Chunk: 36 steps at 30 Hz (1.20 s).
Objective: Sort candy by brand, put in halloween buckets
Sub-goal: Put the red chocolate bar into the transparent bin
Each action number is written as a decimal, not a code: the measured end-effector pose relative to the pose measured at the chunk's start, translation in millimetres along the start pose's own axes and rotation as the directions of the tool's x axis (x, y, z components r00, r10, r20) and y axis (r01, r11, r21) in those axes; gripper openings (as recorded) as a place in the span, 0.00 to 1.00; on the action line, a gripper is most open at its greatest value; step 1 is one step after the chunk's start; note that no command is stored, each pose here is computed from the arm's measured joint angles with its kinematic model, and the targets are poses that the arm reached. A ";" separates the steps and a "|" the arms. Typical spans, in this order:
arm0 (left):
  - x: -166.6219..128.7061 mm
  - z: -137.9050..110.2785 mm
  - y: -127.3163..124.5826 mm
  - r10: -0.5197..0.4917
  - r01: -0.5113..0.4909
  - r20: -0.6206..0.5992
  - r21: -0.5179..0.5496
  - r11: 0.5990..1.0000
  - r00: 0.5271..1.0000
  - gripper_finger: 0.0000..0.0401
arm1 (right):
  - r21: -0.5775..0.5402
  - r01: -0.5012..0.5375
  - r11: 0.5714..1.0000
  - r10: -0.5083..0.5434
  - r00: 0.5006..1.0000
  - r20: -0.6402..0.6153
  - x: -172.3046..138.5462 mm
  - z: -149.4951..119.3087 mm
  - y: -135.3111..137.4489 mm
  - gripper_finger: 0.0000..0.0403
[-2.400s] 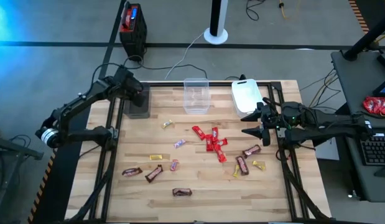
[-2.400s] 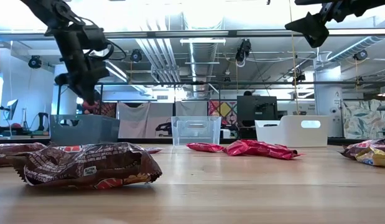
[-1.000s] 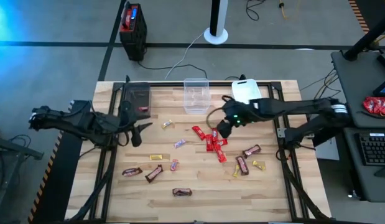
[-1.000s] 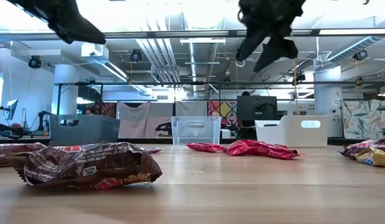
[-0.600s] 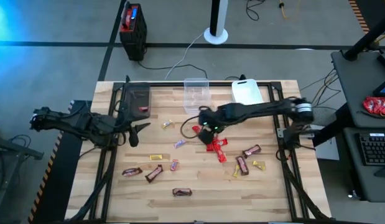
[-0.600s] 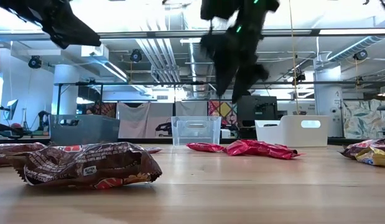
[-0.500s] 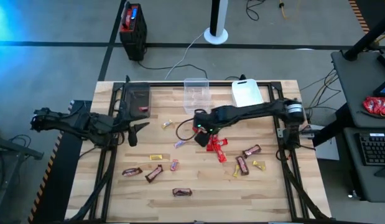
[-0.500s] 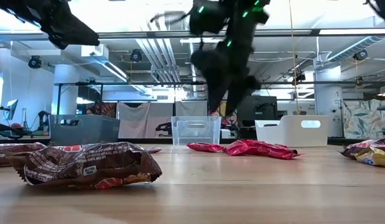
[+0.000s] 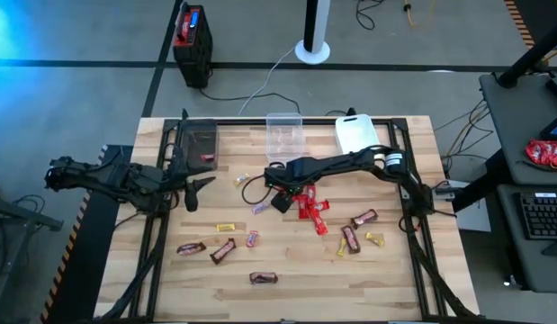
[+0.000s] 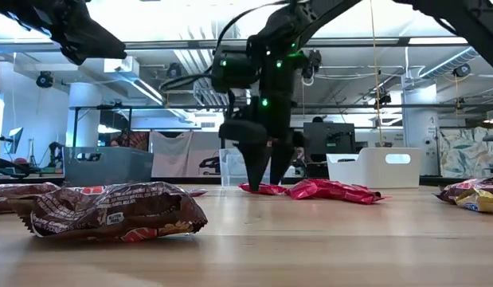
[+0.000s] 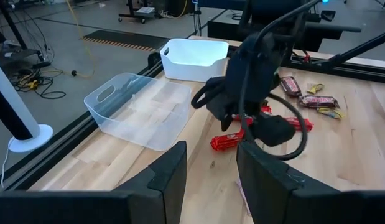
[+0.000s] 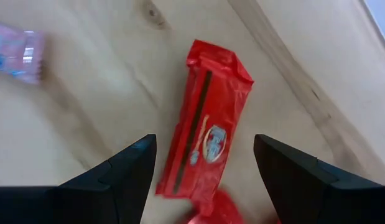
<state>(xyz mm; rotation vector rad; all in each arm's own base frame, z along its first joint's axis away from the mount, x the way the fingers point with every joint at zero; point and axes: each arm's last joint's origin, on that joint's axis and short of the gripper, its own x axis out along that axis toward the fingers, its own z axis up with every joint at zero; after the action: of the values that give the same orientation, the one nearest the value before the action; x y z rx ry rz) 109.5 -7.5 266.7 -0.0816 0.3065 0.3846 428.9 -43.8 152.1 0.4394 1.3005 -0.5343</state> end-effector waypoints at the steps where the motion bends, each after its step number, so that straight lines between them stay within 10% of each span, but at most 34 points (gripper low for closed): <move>1: 0.0 0.0 0.0 0.000 0.000 0.000 0.000 1.000 1.000 0.31 | 0.001 0.000 1.000 0.000 1.000 0.001 1.1 0.4 -0.3 0.66; 19: 9.1 -2.1 -5.4 0.010 -0.009 -0.037 0.024 1.000 0.999 0.31 | -0.058 -0.034 0.998 0.035 0.999 0.015 7.8 5.2 0.3 0.08; 36: 14.3 0.3 -9.2 0.007 -0.007 -0.025 0.017 1.000 1.000 0.31 | -0.135 -0.046 0.990 0.082 0.959 0.272 -98.7 40.2 -15.0 0.09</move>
<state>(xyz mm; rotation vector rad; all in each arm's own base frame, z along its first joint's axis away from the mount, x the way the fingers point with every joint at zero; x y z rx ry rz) 125.7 -10.9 262.7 -0.0683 0.3348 0.3880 433.8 -67.2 257.0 0.2877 1.0401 -0.4376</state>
